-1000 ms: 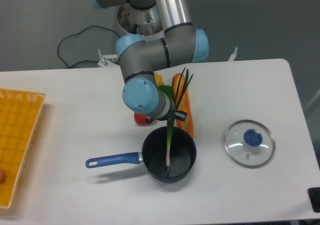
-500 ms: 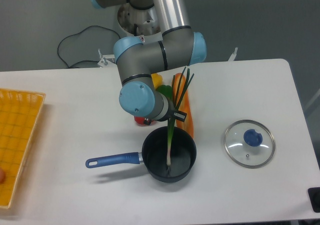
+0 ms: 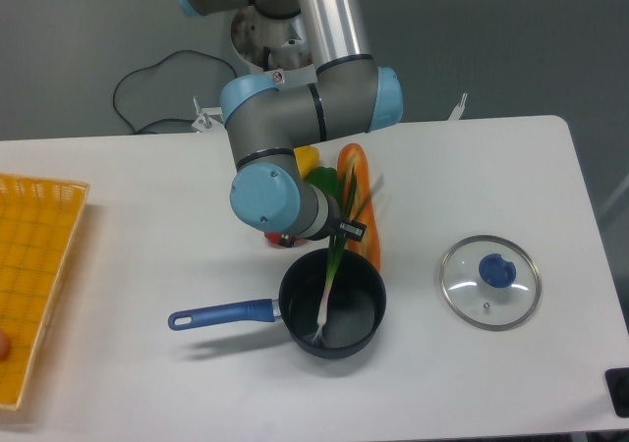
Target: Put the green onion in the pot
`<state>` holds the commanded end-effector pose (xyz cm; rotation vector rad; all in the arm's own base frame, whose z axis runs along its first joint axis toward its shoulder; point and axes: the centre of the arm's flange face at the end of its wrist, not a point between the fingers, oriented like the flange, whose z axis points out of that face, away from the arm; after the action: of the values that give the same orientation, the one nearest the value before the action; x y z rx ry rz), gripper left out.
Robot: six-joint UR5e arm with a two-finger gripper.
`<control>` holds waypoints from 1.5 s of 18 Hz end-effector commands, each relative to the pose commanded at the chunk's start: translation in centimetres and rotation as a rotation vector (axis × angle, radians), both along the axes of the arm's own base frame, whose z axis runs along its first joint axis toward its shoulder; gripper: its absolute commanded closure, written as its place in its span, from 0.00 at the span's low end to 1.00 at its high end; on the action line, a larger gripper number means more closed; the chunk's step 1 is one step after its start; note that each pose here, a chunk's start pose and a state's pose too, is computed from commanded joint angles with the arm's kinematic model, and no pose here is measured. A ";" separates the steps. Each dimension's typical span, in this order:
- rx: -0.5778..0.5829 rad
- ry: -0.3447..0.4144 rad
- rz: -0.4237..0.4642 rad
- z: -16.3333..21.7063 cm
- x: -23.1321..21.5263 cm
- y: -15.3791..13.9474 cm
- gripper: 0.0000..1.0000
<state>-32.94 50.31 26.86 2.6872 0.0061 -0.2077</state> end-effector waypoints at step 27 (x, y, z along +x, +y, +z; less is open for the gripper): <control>0.383 0.053 0.023 7.5 0.0 1.6 0.00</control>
<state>-32.94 51.89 34.35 3.0592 0.1029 -0.2964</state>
